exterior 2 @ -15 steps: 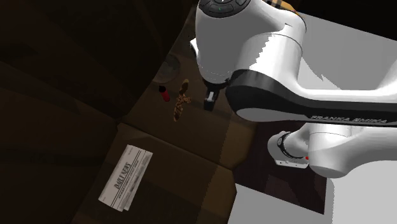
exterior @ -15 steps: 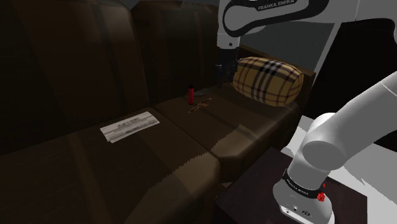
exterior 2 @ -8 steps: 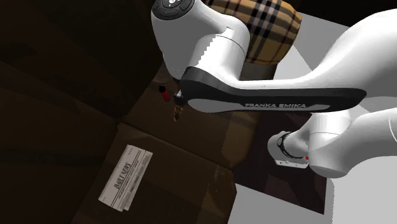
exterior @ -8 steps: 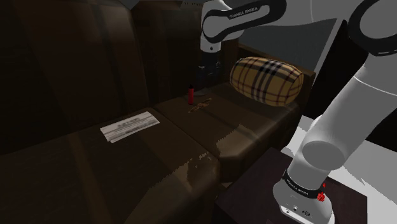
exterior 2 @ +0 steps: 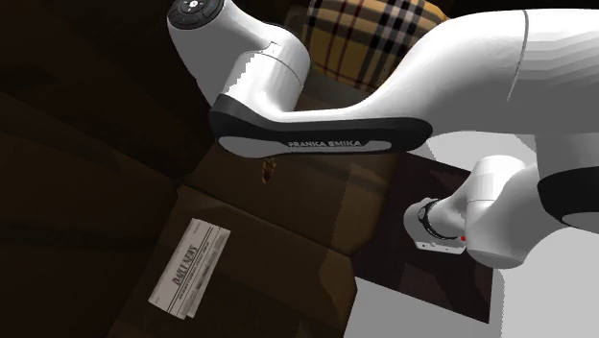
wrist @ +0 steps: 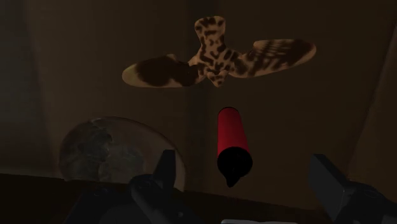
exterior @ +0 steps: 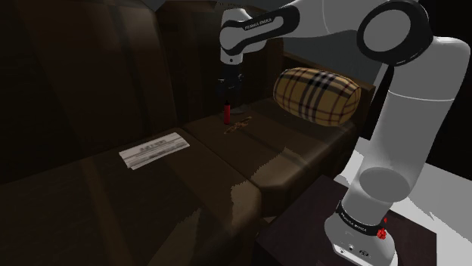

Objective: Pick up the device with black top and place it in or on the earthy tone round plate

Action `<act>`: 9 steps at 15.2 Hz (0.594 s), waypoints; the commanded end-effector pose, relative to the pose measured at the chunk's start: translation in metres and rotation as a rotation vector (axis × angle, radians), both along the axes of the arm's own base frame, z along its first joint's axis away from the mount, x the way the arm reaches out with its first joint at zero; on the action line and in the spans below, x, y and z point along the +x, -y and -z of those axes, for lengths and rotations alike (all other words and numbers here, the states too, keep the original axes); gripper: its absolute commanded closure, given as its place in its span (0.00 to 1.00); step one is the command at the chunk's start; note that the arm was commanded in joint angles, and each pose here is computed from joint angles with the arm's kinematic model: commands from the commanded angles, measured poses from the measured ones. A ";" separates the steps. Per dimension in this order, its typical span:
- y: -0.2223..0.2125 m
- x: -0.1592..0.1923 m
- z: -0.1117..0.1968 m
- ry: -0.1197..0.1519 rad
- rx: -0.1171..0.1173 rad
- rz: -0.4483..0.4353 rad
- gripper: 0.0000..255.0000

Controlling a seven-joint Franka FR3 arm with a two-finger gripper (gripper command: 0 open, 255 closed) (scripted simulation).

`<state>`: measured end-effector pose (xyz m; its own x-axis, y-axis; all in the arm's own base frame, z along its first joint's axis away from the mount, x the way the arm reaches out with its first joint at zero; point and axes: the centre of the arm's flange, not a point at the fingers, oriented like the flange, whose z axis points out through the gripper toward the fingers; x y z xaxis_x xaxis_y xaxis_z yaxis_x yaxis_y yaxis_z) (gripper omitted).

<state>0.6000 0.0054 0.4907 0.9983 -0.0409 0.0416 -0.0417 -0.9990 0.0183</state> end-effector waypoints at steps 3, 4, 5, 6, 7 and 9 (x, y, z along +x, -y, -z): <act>0.002 0.012 0.019 0.005 0.002 0.002 0.00; 0.002 0.012 0.024 0.005 0.002 0.002 0.00; 0.003 0.012 0.029 0.005 0.002 0.002 0.00; 0.003 0.012 0.035 0.005 0.002 0.002 0.00; 0.003 0.013 0.040 0.005 0.002 0.002 0.00; 0.003 0.013 0.043 0.005 0.002 0.002 0.00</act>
